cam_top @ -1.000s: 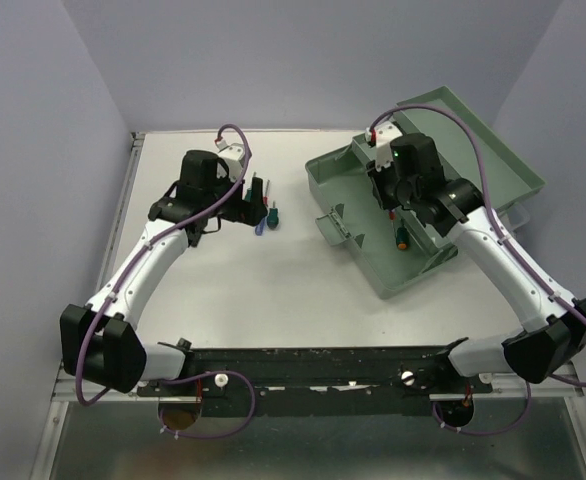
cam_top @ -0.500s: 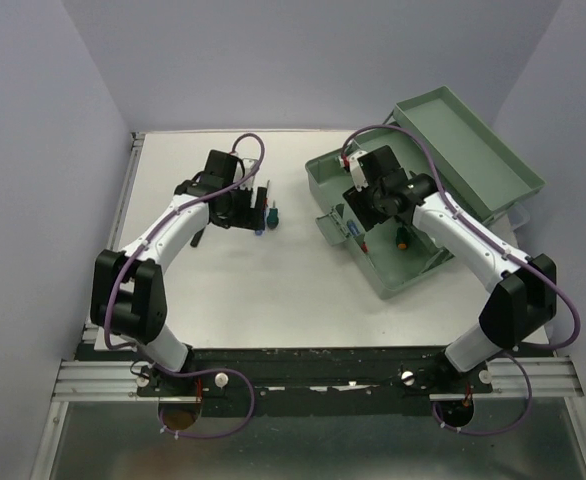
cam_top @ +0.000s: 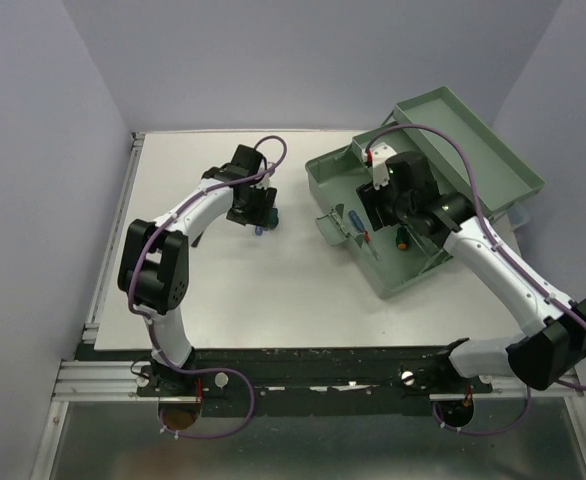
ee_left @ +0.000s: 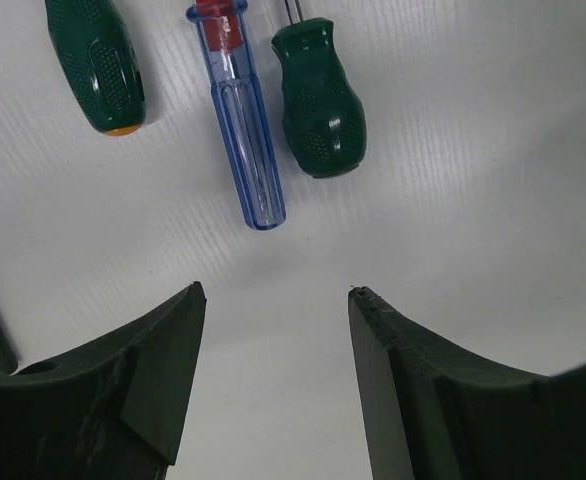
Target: Pack the tool kit
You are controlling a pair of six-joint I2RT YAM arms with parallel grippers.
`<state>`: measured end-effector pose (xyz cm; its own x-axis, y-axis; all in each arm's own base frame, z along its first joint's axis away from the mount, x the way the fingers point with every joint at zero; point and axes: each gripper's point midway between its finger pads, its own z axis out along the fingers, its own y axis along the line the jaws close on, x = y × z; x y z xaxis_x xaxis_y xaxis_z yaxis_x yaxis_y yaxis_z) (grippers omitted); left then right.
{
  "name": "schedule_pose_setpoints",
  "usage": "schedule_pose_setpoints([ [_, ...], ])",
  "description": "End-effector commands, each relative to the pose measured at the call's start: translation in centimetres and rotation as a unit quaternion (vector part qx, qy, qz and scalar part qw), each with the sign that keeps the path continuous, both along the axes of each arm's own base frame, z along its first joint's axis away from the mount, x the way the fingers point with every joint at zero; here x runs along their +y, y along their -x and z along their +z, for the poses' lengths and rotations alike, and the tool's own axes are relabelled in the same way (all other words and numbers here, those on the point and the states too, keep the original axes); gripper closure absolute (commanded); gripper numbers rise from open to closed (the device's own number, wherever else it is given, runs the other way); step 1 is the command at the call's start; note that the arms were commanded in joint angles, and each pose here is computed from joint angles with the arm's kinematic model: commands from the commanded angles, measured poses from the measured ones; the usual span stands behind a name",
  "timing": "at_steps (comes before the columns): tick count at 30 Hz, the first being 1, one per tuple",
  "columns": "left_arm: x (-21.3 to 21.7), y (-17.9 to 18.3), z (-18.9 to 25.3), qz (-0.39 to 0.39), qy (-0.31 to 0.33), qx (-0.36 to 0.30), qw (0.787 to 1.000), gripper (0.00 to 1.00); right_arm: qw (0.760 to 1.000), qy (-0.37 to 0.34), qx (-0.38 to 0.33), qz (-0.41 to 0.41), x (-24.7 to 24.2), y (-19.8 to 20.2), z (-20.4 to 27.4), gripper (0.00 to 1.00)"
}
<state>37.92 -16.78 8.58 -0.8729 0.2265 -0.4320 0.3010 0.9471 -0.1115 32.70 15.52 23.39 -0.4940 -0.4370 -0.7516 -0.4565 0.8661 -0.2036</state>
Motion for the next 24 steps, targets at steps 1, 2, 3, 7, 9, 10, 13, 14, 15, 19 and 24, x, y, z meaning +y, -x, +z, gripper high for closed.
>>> schedule_pose_setpoints([
  [1,1.3,-0.4,-1.9,0.008,-0.06,0.02,0.998,0.31,0.997,-0.067,-0.035,0.017,1.1,1.0,2.3,0.31],
  [2,1.0,-0.4,-2.2,0.006,-0.054,0.025,0.998,0.31,0.996,-0.076,-0.043,0.02,1.0,1.4,2.7,0.31],
  [3,0.6,-0.7,-2.2,0.005,-0.048,0.026,0.998,0.31,0.995,-0.085,-0.053,0.023,1.0,1.7,3.3,0.31],
  [7,-0.1,-1.4,-3.2,-0.004,-0.059,0.04,0.997,0.34,0.992,-0.1,-0.068,0.025,0.7,2.5,4.2,0.31],
  [9,0.2,-1.6,-3.9,-0.003,-0.07,0.047,0.996,0.39,0.992,-0.103,-0.073,0.027,0.6,2.9,4.4,0.31],
  [10,0.3,-1.6,-4.4,-0.003,-0.075,0.051,0.996,0.39,0.991,-0.106,-0.077,0.029,0.5,3.1,4.6,0.31],
  [13,0.3,-1.9,-5.2,-0.002,-0.08,0.056,0.995,0.39,0.99,-0.112,-0.083,0.032,0.5,3.4,4.7,0.31],
  [14,0.2,-2.0,-5.4,-0.003,-0.081,0.058,0.995,0.39,0.99,-0.114,-0.082,0.033,0.5,3.5,4.6,0.31],
  [15,0.2,-2.0,-5.8,-0.004,-0.083,0.063,0.995,0.39,0.989,-0.115,-0.081,0.034,0.6,3.5,4.6,0.31],
  [19,0.0,-2.1,-6.6,-0.009,-0.08,0.073,0.994,0.52,0.989,-0.123,-0.077,0.036,0.8,3.6,4.4,0.31],
  [24,0.1,-2.5,-5.0,-0.004,-0.073,0.049,0.996,0.93,0.988,-0.133,-0.068,0.04,1.4,3.4,4.1,0.32],
])
